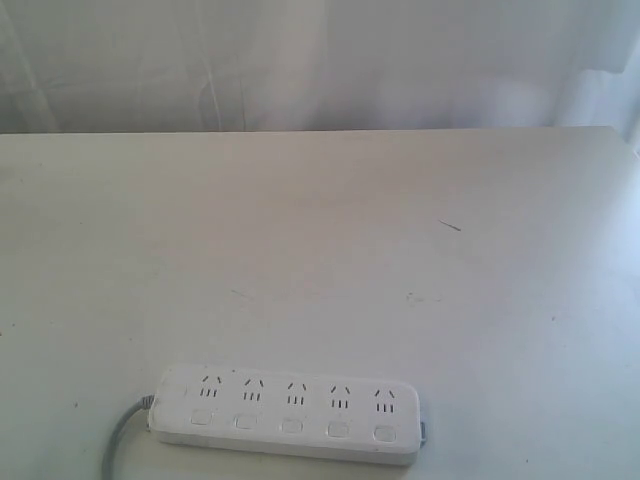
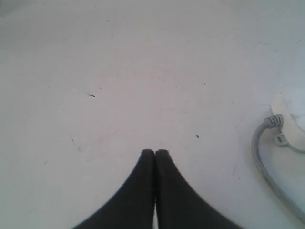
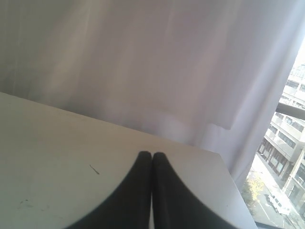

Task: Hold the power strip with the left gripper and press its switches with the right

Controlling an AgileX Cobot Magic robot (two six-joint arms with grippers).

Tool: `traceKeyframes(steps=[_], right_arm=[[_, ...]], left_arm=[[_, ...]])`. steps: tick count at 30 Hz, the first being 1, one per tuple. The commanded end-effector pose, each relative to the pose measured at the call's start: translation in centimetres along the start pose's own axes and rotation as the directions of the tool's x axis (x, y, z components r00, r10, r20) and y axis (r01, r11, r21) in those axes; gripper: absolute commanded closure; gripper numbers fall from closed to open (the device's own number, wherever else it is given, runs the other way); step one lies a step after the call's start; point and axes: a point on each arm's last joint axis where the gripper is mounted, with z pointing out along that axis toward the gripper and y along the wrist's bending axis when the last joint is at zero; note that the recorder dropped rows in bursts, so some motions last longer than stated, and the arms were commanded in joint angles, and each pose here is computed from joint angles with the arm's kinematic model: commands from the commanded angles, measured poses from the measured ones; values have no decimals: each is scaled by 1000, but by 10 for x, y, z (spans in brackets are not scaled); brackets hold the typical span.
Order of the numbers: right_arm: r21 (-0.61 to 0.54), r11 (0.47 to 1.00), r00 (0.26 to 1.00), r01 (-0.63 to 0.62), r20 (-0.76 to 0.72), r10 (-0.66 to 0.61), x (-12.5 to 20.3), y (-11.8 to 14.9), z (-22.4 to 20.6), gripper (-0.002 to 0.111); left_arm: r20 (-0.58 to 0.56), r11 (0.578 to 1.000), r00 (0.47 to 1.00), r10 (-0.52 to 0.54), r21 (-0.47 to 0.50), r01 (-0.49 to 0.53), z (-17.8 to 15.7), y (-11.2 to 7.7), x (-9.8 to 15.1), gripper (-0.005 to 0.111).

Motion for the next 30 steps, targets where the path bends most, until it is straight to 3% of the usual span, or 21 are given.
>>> traceKeyframes(steps=[1, 10, 14, 17, 19, 25, 30], right_arm=[[-2, 1000, 1000, 3, -1, -3, 1, 1, 0, 108], [-4, 1000, 1000, 3, -1, -3, 1, 1, 0, 108], [-113, 994, 1000, 11, 8, -10, 1, 11, -1, 108], [-194, 979, 998, -54, 32, 62, -3, 18, -2, 108], [-182, 983, 996, 0, 84, 16, -6, 17, -2, 108], [-25, 1000, 983, -18, 181, 23, -15, 2, -2, 108], [47, 997, 998, -61, 11, 60, 1, -4, 0, 108]], left_arm=[[-15, 1000, 1000, -8, 11, 8, 0, -1, 2, 107], [-15, 1000, 1000, -8, 11, 8, 0, -1, 2, 107], [-15, 1000, 1000, -8, 11, 8, 0, -1, 2, 107], [-15, 1000, 1000, -8, 11, 8, 0, -1, 2, 107], [-15, 1000, 1000, -8, 11, 8, 0, -1, 2, 107], [-15, 1000, 1000, -8, 11, 8, 0, -1, 2, 107], [-15, 1000, 1000, -8, 11, 8, 0, -1, 2, 107]])
